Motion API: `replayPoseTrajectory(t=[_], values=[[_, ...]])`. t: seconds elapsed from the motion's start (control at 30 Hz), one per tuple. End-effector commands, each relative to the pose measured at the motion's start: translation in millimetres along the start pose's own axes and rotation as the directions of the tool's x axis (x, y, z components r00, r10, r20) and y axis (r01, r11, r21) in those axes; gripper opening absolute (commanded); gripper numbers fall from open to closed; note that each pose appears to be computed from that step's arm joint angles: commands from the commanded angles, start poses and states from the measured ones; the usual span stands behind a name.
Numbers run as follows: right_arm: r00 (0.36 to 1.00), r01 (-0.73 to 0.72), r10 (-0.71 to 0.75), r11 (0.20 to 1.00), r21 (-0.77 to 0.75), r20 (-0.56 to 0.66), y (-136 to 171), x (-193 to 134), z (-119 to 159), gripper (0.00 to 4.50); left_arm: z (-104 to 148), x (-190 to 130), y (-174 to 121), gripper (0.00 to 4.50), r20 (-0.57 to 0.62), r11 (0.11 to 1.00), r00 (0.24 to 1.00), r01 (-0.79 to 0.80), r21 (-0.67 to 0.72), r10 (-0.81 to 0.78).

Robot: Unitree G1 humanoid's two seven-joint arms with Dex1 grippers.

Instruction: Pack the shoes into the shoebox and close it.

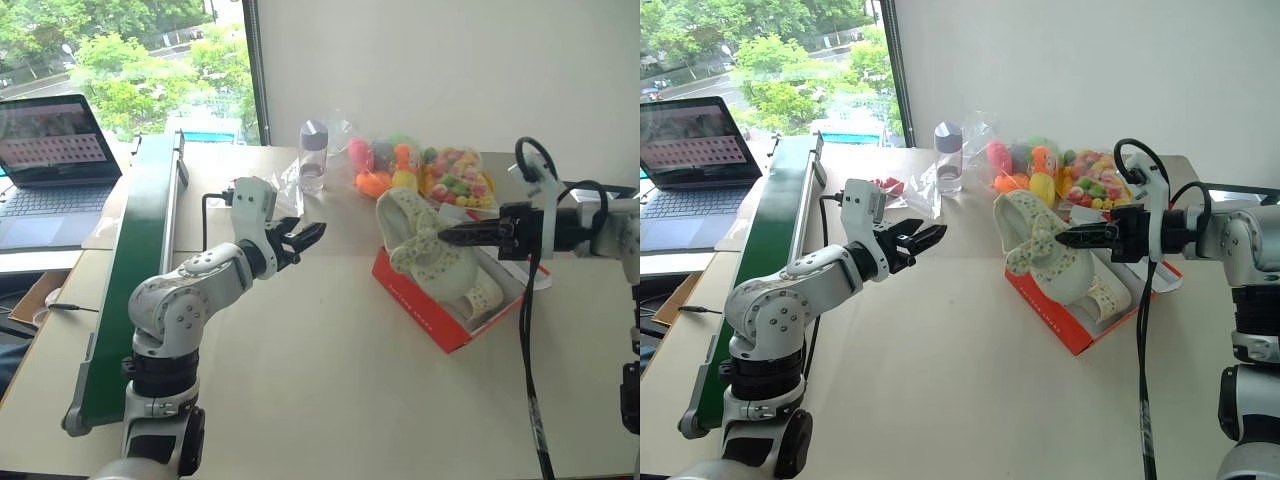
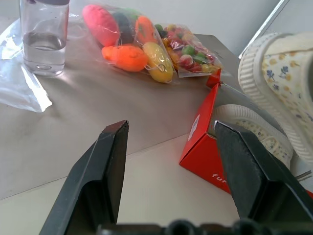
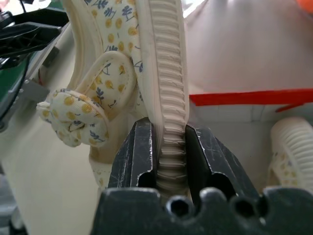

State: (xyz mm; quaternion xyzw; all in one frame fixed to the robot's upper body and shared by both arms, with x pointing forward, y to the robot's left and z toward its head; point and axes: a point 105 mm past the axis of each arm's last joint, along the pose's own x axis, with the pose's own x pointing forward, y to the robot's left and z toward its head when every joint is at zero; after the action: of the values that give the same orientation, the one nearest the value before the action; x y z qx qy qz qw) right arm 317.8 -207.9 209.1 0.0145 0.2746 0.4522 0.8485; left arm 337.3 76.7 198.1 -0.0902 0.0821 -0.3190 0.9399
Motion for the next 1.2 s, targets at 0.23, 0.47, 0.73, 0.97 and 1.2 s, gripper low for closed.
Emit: replayPoseTrajectory(t=[0.23,0.47,0.73,0.97,1.2], values=[[0.998,-0.026,0.026,1.0,-0.003,0.055,-21,-9,-11,0.52,12,-5,-4,2.98,0.04,0.999,0.999,0.008,0.043,-0.01],[1.0,0.01,-0.009,0.999,-0.04,0.022,-43,-16,-15,0.52,9,-7,-7,2.98,0.029,0.999,1.0,0.004,0.051,-0.006],[0.994,-0.018,0.005,0.993,-0.117,-0.105,-58,-16,-40,0.52,11,-7,-14,2.98,0.016,0.997,1.0,0.026,0.068,-0.027],[1.0,-0.017,0.016,0.997,-0.076,-0.015,-68,-21,-26,0.52,8,-9,-17,2.98,-0.001,0.997,1.0,0.031,0.076,-0.031],[1.0,-0.007,0.008,0.998,-0.061,0.011,-73,-23,-16,0.52,9,-9,-21,2.98,-0.006,0.996,0.999,0.039,0.085,-0.039]])
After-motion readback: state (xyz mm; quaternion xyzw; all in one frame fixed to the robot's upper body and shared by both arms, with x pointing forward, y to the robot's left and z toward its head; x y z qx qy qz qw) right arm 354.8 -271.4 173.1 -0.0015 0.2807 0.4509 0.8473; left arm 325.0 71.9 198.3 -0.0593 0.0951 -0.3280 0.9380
